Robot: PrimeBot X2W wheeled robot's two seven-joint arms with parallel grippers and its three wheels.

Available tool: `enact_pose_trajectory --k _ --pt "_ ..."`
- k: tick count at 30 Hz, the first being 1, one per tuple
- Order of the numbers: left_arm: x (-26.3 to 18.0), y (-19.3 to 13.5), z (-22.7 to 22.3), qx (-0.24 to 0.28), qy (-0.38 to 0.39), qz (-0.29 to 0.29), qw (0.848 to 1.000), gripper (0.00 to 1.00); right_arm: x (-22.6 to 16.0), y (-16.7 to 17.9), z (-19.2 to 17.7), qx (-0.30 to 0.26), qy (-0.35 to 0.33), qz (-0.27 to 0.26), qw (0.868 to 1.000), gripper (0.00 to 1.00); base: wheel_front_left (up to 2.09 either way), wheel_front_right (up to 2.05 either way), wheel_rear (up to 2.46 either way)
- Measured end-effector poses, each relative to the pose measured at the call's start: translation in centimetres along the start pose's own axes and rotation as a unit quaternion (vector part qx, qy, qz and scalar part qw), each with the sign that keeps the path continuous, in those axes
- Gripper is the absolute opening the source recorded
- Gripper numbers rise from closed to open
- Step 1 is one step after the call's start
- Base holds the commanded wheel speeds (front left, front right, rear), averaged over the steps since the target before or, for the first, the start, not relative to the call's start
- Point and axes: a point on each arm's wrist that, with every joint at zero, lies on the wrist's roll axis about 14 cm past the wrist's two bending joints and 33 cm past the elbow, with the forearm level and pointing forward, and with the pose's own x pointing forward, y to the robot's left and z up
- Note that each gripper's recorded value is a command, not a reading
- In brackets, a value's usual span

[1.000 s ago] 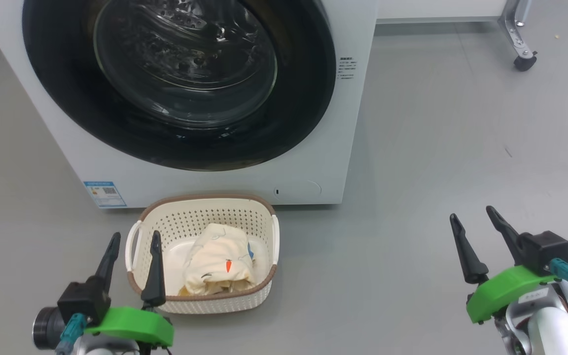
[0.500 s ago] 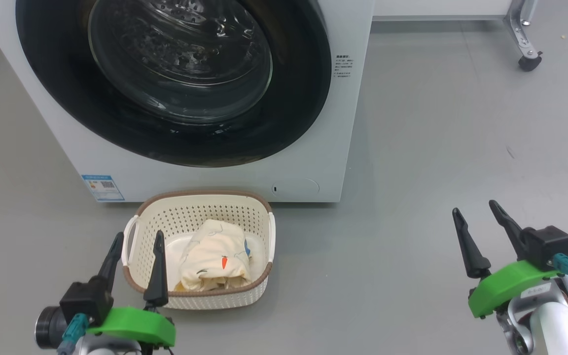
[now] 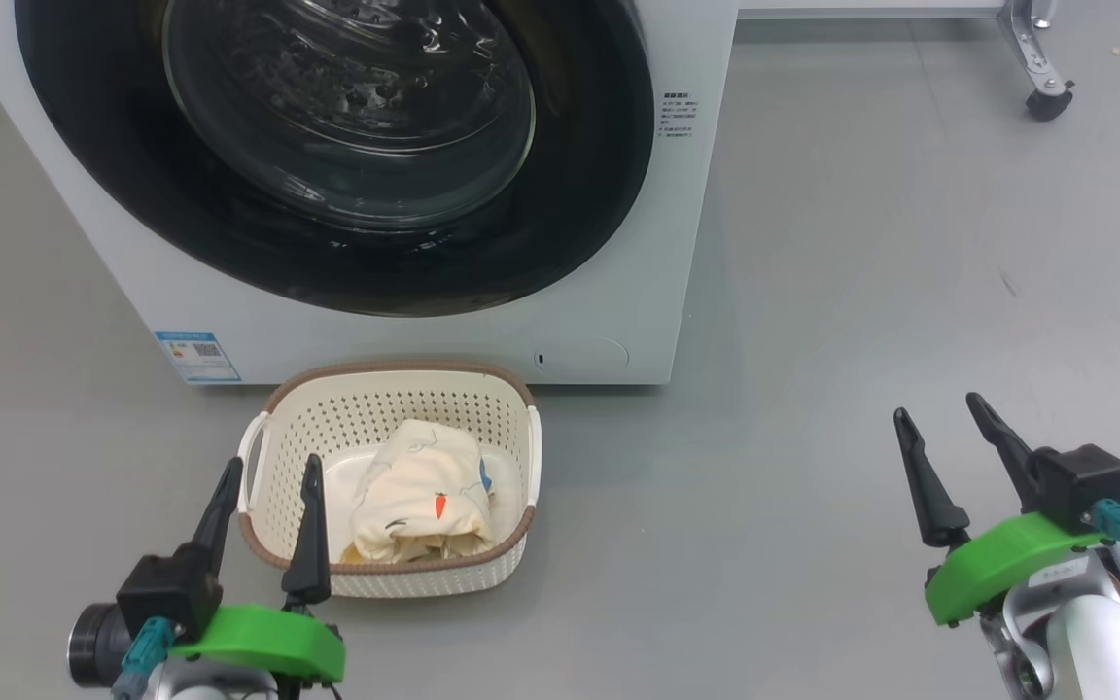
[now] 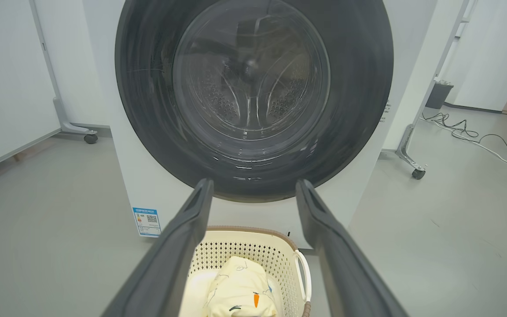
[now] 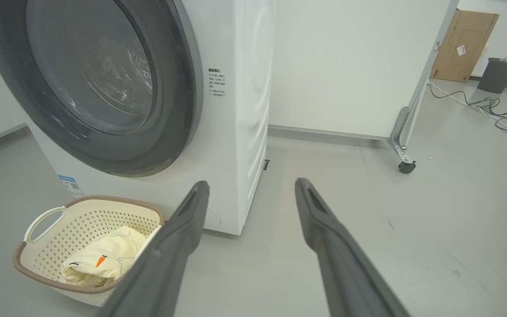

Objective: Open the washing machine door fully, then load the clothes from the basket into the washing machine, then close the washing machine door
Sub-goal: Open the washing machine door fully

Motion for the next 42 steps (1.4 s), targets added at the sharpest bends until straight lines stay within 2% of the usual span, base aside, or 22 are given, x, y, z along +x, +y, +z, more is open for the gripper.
enact_pose_trajectory --k 9,19,20,21,22,23,27,29,33,36,39,42 --pt "0.3 0.0 -0.6 -0.001 0.008 0.0 1.0 1.0 0.4 -0.3 -0.3 0.0 0.004 -0.005 1.0 1.0 0.0 0.0 0.0" --pt "2.6 -0.3 -0.9 -0.003 0.008 -0.008 1.0 1.0 2.8 -1.7 0.3 0.013 -0.009 -0.026 1.0 1.0 0.0 0.0 0.0" --pt "2.8 -0.3 -1.1 -0.003 0.009 -0.009 1.0 1.0 3.0 -2.0 0.3 0.016 -0.011 -0.029 0.999 0.8 0.0 0.0 0.0" --pt "3.0 -0.4 -1.2 -0.003 0.01 -0.01 1.0 1.0 3.4 -2.1 0.4 0.02 -0.013 -0.031 0.999 0.49 0.0 0.0 0.0" --pt "3.2 -0.5 -1.4 -0.004 0.011 -0.012 1.0 1.0 3.8 -2.2 0.6 0.025 -0.017 -0.032 0.999 0.3 0.0 0.0 0.0" --pt "3.4 -0.5 -1.6 -0.004 0.013 -0.012 1.0 1.0 4.3 -2.2 0.8 0.027 -0.021 -0.032 0.999 0.0 0.0 0.0 0.0" --pt "4.3 -0.4 -2.0 -0.005 0.017 -0.014 1.0 1.0 6.2 -2.5 1.9 0.058 -0.041 -0.038 0.997 0.0 0.0 0.0 0.0" --pt "4.7 -0.3 -2.3 -0.005 0.018 -0.012 1.0 1.0 7.2 -2.7 2.0 0.114 -0.047 -0.045 0.991 0.0 0.0 0.0 0.0" --pt "5.3 0.0 -2.7 0.001 0.022 -0.011 1.0 1.0 9.4 -2.4 1.8 0.246 -0.043 -0.049 0.967 0.0 0.0 0.0 0.0" --pt "5.8 0.1 -2.9 0.003 0.023 -0.011 1.0 1.0 11.1 -2.2 1.8 0.335 -0.034 -0.045 0.941 0.0 0.0 0.0 0.0" --pt "6.1 0.4 -3.1 0.003 0.023 -0.009 1.0 1.0 12.8 -1.5 1.7 0.427 -0.018 -0.033 0.903 0.0 0.0 0.0 0.0" --pt "6.3 0.7 -3.1 0.005 0.023 -0.005 1.0 1.0 14.2 -1.0 2.1 0.517 -0.008 -0.018 0.856 0.0 0.0 0.0 0.0"
